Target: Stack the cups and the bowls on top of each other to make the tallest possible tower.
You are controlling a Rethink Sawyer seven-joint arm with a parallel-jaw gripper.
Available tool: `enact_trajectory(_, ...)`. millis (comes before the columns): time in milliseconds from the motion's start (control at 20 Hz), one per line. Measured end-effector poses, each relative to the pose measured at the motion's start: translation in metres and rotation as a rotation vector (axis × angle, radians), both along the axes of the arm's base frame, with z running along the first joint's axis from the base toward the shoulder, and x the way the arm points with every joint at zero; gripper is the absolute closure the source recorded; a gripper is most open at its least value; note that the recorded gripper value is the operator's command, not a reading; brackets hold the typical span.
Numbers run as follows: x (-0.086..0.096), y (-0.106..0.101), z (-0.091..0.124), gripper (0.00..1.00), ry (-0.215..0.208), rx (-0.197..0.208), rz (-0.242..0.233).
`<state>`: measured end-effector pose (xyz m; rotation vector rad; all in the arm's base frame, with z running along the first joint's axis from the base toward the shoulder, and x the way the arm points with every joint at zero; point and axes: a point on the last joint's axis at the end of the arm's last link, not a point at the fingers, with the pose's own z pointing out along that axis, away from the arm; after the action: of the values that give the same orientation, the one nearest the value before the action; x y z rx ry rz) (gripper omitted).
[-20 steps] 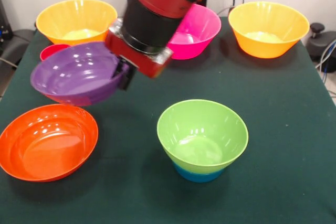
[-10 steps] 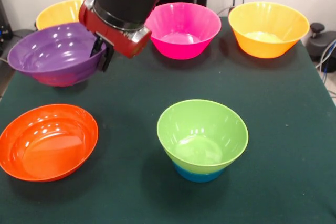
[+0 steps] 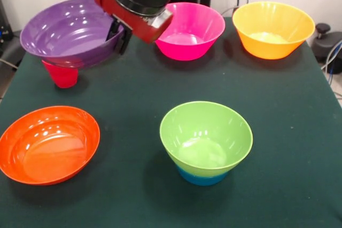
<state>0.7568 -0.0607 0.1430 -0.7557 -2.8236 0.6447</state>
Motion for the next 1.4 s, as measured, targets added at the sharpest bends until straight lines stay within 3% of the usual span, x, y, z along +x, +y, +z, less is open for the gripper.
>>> enact_trajectory(350, 0.031, 0.025, 0.015, 1.0, 0.029, -0.007, 0.016)
enact_trajectory(400, 0.042, 0.036, 0.017, 1.0, 0.03, -0.011, 0.03)
enact_trajectory(800, 0.076, 0.083, 0.004, 1.0, 0.036, -0.013, 0.087)
enact_trajectory(1400, 0.093, 0.17, -0.038, 1.0, 0.052, 0.082, 0.165)
